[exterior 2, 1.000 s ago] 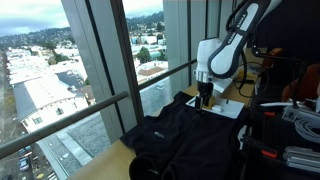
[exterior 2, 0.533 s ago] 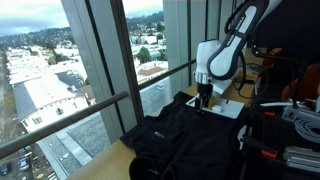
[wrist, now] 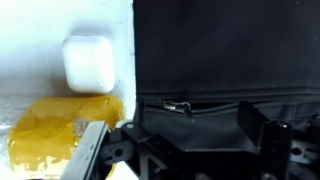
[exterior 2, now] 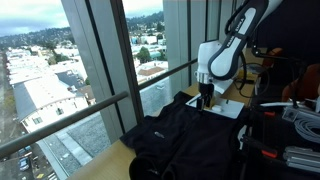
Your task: Fully zip up the fleece jacket
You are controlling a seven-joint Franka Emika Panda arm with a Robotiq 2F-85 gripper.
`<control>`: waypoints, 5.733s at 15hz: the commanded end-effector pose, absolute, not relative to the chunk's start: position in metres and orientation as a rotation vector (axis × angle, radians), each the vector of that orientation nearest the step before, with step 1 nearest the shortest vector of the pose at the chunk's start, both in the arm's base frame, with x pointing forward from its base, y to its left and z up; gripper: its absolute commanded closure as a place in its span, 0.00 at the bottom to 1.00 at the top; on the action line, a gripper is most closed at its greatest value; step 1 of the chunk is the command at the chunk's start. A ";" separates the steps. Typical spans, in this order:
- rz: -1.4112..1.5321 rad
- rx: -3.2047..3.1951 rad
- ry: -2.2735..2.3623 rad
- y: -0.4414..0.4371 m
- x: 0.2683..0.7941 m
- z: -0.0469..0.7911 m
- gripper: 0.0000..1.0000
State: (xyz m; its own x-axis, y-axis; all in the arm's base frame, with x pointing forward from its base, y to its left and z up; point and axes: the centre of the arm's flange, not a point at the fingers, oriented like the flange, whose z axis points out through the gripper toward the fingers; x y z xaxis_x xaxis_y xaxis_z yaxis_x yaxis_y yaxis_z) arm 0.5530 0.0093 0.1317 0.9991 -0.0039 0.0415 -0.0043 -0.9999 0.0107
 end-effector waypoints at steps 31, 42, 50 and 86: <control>0.036 3.105 0.237 0.122 0.544 0.143 0.98; -0.100 3.116 0.361 0.205 0.551 0.162 0.98; -0.178 3.104 0.382 0.265 0.571 0.157 0.98; -0.310 3.154 0.533 0.433 0.565 0.171 0.98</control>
